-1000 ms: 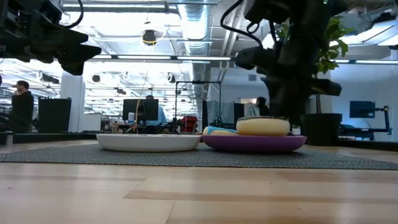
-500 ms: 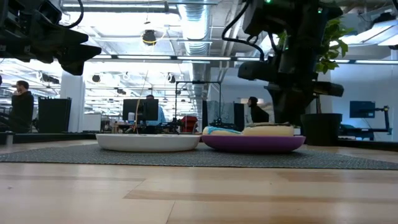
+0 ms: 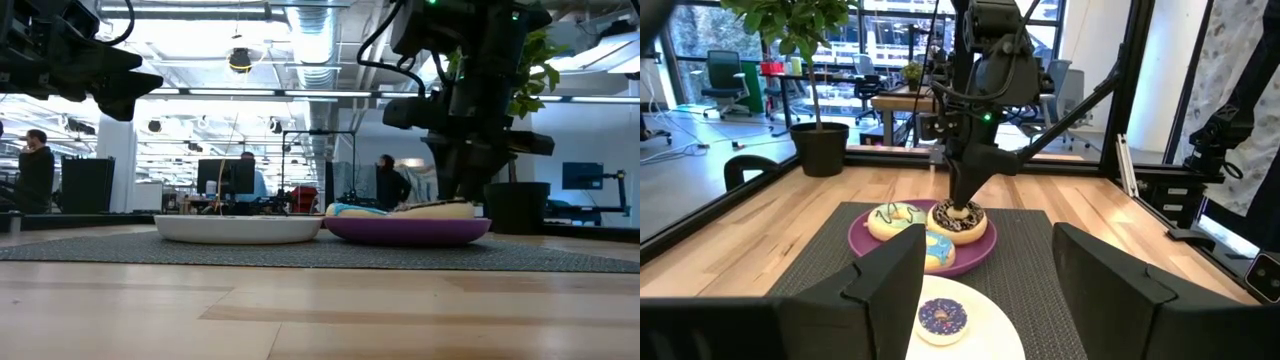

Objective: Pick & Place donuts
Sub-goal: Put the large black donut on the violet plate, then return to Home Position

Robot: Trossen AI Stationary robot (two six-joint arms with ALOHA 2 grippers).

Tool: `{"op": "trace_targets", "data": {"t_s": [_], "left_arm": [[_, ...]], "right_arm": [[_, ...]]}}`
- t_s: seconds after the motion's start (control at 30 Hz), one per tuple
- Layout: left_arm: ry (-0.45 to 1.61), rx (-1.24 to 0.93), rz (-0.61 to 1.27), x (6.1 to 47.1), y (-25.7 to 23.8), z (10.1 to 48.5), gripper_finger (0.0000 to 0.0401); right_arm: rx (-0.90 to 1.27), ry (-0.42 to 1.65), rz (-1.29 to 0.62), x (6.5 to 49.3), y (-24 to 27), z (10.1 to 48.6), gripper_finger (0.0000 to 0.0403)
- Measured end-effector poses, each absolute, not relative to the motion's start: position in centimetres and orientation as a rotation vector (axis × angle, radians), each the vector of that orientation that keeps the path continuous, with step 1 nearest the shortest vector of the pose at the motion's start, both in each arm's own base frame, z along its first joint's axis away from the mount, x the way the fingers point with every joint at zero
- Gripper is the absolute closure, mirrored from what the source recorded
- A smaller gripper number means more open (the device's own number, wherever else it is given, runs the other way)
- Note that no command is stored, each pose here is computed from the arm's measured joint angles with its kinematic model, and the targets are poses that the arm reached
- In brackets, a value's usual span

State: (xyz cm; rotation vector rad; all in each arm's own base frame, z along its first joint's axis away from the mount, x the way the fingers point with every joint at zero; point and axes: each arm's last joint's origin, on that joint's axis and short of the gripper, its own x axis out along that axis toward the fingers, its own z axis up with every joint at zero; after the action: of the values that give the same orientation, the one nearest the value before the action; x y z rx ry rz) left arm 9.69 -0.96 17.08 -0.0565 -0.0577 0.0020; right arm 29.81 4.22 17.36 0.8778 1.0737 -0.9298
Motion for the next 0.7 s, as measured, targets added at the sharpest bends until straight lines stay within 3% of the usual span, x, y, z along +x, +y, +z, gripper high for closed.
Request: {"op": "trace_targets", "data": {"t_s": [0.7], "left_arm": [[-0.057,-0.057,0.002,9.7,-1.0,17.1,0.0189]], "right_arm": [[0.877,1.015,-0.811,28.5,4.1,21.1,0.0231]]}}
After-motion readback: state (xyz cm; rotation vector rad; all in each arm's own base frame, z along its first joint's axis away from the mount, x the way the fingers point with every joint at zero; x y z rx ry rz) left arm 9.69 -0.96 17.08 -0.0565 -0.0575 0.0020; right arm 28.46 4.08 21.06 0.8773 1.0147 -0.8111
